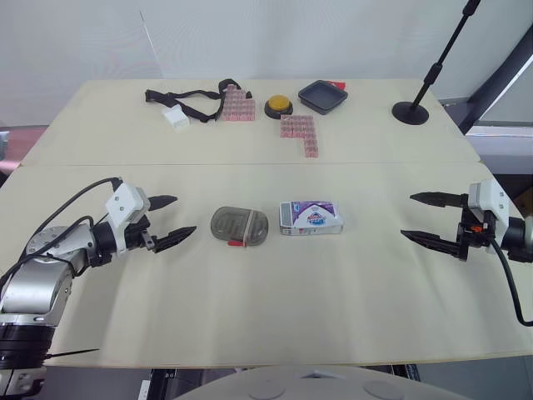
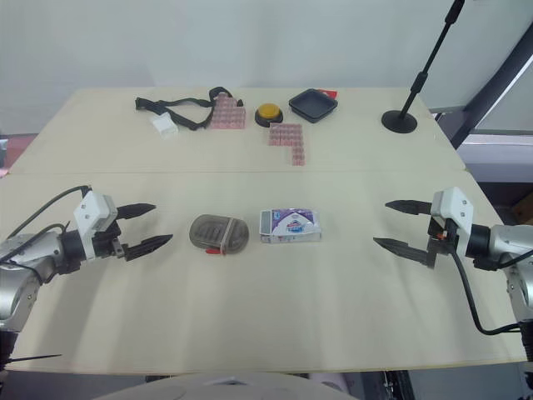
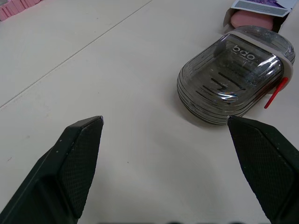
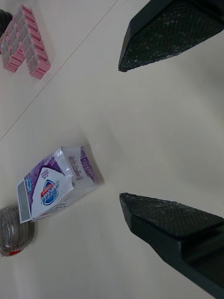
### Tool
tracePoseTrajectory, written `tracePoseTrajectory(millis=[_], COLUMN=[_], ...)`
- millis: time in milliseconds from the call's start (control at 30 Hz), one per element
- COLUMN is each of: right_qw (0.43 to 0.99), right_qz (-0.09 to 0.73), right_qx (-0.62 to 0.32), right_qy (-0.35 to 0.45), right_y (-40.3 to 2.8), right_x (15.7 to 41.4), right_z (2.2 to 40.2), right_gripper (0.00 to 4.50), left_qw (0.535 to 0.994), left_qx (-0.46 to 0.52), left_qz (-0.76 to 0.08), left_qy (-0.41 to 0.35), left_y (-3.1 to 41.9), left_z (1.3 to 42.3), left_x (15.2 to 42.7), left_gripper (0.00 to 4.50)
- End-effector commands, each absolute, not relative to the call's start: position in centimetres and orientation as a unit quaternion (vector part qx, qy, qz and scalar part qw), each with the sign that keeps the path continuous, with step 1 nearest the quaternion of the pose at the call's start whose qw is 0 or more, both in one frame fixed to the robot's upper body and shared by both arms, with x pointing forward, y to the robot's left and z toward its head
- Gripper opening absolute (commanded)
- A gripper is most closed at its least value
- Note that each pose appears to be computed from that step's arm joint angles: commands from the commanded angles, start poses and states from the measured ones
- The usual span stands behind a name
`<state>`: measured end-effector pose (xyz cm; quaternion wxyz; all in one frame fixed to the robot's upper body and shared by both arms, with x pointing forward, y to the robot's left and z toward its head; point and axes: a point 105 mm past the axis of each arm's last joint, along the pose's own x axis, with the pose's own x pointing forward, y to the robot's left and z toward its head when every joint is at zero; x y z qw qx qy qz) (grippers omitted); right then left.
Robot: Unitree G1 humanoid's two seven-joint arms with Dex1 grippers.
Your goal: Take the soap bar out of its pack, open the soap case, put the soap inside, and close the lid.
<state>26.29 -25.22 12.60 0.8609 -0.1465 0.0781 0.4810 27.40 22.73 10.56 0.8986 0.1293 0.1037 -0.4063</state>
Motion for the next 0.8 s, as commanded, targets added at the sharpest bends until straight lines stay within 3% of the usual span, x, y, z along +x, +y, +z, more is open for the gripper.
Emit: tracePoseTrajectory(millis=[33, 500, 800], right_qw=[0.854, 0.834, 0.795], right_qz=[0.487, 0.505, 0.545], right_qx=[-0.173, -0.211, -0.259], right_qy=[0.061, 0.073, 0.068], right_y=[-25.5, -25.5, -23.6], right_x=[26.4, 26.2, 28.8], right_z=[13.4, 12.1, 13.4], right_gripper=[4.46, 4.46, 4.46], left_qw=[0.902, 0.891, 0.863], left_qx=[0.128, 0.074, 0.067], left_qz=[-0.406, -0.445, -0.5], left_qy=[0.078, 0.059, 0.015], left_y=[22.7, 21.2, 19.4], left_z=[12.1, 13.1, 13.9], left_x=[27.7, 27.3, 27.0], left_gripper=[4.5, 4.5, 4.5])
